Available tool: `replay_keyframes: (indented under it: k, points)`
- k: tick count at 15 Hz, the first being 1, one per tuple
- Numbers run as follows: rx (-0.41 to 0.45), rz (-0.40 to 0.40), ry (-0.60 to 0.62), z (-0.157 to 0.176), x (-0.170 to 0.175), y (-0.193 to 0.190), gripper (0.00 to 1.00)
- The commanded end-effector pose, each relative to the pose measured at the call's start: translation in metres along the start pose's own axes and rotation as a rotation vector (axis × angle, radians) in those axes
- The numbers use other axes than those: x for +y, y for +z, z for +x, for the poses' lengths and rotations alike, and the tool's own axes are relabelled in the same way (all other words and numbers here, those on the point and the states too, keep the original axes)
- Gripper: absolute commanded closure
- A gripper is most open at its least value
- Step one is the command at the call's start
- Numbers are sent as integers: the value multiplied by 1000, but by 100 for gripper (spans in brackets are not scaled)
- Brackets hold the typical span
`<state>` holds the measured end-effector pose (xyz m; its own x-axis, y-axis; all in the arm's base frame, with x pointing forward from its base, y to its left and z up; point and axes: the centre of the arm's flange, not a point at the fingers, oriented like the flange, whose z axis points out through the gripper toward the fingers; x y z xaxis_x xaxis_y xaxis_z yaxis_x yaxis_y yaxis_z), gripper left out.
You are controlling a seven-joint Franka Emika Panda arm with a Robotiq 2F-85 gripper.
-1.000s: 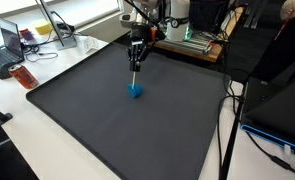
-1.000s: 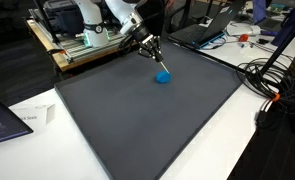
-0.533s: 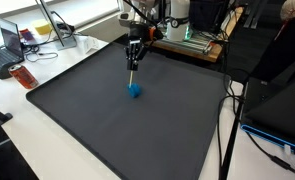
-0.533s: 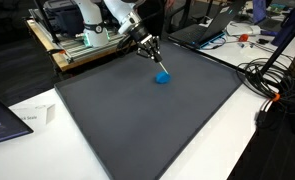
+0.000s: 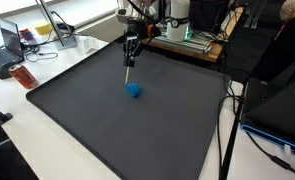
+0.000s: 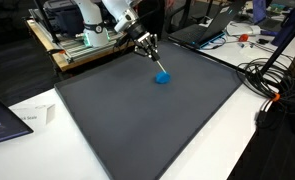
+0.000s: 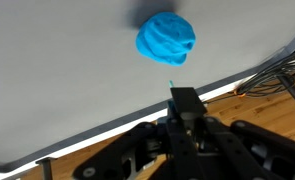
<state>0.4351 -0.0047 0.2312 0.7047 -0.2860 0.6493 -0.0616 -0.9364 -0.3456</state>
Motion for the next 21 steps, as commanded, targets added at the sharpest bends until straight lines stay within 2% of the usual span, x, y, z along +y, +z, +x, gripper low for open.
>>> replay_keyframes:
  k: [1, 4, 10, 16, 21]
  points:
    - [38, -26, 25, -1, 7, -26, 97]
    - [39, -29, 30, 4, 10, -43, 97]
    - [23, -91, 24, 18, -4, -91, 97]
    - [-105, -208, -20, 42, -39, -124, 97]
    - [-238, -284, -59, 51, -82, -120, 97]
